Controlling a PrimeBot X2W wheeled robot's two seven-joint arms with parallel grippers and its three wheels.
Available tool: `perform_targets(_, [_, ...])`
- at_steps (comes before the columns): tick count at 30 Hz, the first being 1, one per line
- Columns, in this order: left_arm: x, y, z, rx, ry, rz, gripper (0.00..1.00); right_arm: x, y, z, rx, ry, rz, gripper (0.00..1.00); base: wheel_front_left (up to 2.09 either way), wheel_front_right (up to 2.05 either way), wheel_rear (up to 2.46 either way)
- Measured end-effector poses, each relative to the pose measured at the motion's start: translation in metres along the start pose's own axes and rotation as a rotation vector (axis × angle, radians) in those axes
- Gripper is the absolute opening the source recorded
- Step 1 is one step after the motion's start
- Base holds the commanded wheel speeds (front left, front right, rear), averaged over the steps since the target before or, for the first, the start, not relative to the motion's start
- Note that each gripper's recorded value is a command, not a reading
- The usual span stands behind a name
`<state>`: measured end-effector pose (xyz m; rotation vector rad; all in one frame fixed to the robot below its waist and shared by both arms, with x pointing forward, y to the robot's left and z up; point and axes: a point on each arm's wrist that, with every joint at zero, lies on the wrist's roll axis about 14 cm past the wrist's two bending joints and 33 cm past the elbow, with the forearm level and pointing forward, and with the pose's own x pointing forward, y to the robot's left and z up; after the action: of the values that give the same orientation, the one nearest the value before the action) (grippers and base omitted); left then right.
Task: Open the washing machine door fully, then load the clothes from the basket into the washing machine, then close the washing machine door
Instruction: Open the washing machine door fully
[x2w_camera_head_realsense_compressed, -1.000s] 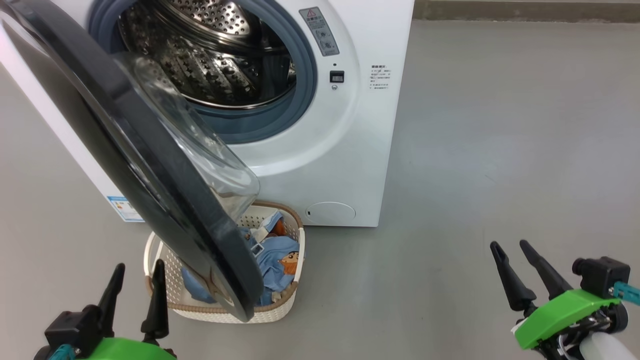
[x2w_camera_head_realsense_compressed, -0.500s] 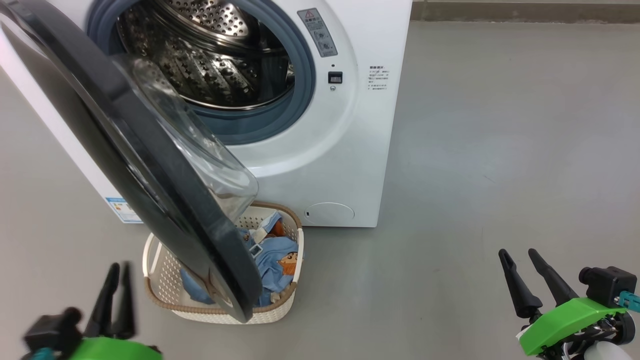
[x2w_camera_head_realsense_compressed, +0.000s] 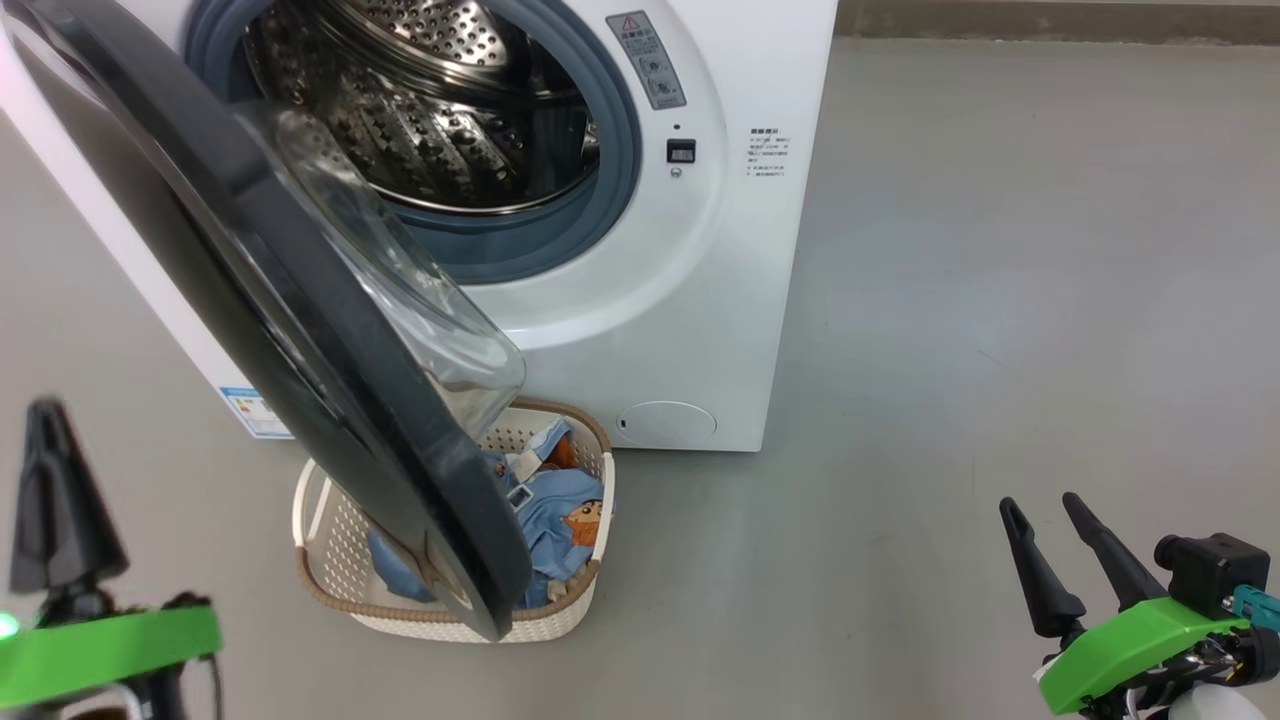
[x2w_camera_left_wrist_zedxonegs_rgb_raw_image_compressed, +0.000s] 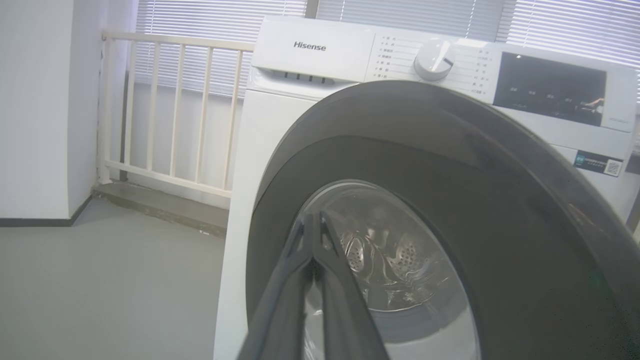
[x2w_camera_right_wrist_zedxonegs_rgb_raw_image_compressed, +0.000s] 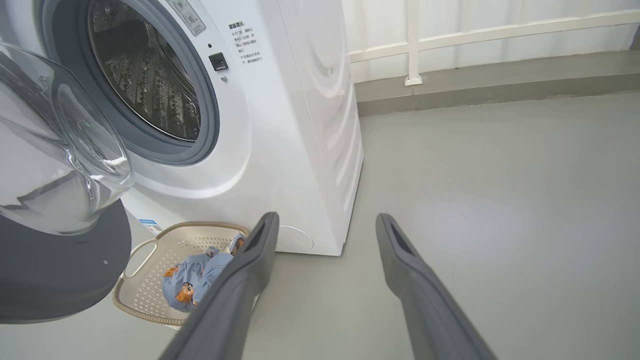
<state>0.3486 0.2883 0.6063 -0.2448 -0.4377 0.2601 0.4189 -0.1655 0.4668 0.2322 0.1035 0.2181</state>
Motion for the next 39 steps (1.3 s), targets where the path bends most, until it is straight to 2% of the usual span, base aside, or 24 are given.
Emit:
perform_targets(4, [0.005, -0.044, 0.034, -0.045, -0.111, -0.120, 0.00, 0.001, 0.001, 0.001, -0.006, -0.004, 0.001, 1.00, 0.00, 0.00, 0.00])
perform_targets(7, [-0.002, -0.086, 0.046, -0.119, -0.139, -0.229, 0.00, 0.000, 0.001, 0.000, -0.012, -0.005, 0.001, 1.00, 0.00, 0.00, 0.00])
perform_targets(13, [-0.025, -0.165, 0.037, -0.239, -0.037, -0.456, 0.00, -0.002, -0.001, -0.007, -0.022, 0.013, -0.006, 1.00, 0.00, 0.00, 0.00])
perform_targets(18, [-0.049, -0.202, -0.005, -0.315, 0.141, -0.548, 0.00, -0.003, -0.002, -0.007, -0.021, 0.008, -0.009, 1.00, 0.00, 0.00, 0.00])
perform_targets(22, [-0.063, -0.201, -0.050, -0.323, 0.283, -0.522, 0.00, -0.004, -0.002, -0.006, -0.021, 0.004, -0.011, 1.00, 0.00, 0.00, 0.00])
perform_targets(27, [-0.071, -0.187, -0.087, -0.299, 0.384, -0.474, 0.00, -0.005, -0.001, -0.006, -0.022, 0.005, -0.009, 1.00, 0.00, 0.00, 0.00])
perform_targets(39, [-0.068, -0.167, -0.109, -0.285, 0.428, -0.396, 0.00, -0.004, 0.006, -0.003, -0.031, -0.001, 0.014, 1.00, 0.00, 0.00, 0.00])
